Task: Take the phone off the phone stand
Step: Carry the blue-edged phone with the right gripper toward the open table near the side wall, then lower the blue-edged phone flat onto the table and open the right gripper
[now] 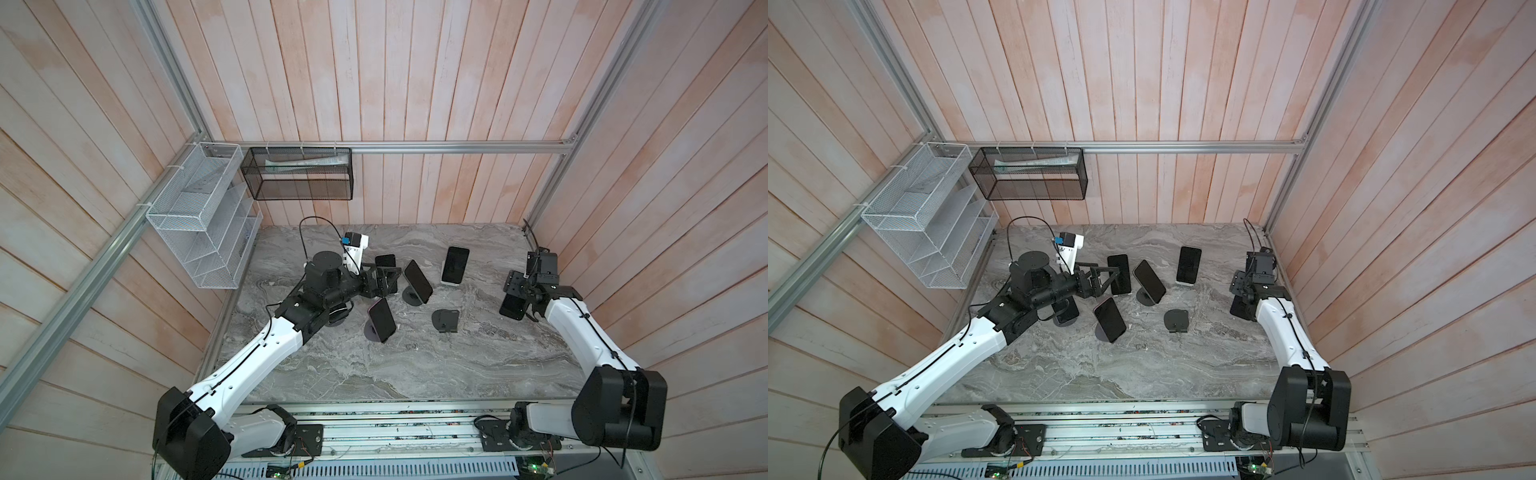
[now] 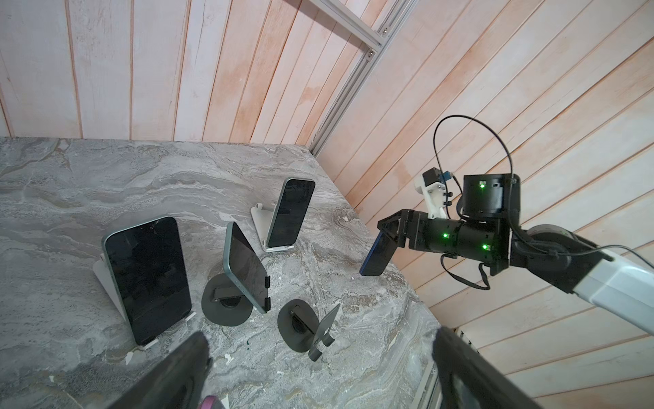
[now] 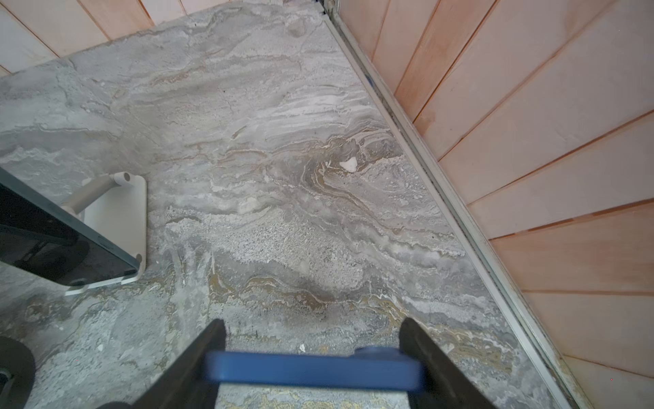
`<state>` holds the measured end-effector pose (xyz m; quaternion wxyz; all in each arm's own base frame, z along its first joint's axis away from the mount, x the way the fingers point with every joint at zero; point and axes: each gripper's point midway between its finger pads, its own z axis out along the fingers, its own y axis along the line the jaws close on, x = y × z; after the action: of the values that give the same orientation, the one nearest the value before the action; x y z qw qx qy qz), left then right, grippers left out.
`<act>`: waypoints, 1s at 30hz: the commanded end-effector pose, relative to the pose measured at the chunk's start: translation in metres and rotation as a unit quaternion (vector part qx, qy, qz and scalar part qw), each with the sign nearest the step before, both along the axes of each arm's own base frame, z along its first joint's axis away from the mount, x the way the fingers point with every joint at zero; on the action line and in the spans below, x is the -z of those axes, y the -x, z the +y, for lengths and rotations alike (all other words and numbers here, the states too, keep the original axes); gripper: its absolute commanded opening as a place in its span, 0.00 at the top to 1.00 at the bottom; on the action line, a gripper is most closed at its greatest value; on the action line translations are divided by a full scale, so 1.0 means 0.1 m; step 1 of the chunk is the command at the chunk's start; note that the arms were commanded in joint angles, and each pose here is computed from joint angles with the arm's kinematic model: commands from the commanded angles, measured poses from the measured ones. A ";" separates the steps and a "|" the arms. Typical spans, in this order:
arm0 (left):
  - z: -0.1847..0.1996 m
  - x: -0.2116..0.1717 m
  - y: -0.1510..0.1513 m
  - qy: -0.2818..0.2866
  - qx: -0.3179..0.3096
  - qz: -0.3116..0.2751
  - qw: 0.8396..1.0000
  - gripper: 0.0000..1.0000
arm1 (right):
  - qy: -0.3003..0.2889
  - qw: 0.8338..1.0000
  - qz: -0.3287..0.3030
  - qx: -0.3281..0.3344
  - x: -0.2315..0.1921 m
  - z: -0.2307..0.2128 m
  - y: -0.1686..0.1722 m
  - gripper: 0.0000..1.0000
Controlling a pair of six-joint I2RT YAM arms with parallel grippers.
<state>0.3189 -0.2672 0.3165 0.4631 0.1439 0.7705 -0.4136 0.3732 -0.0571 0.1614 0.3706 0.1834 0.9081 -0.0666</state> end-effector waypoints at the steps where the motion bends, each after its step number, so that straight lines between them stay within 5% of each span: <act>1: -0.02 0.01 0.01 0.007 0.008 0.000 1.000 0.00 | -0.013 1.000 0.002 -0.008 0.02 0.03 -0.08 0.27; 30: -0.04 0.12 -0.03 -0.004 0.007 0.010 1.000 0.00 | -0.050 0.991 0.116 -0.038 0.97 0.05 -0.42 0.27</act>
<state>0.3202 -0.2703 0.3099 0.4536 0.1459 0.7750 -0.4152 0.4184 -0.0512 0.0795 0.2725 0.1552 0.9490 -0.0322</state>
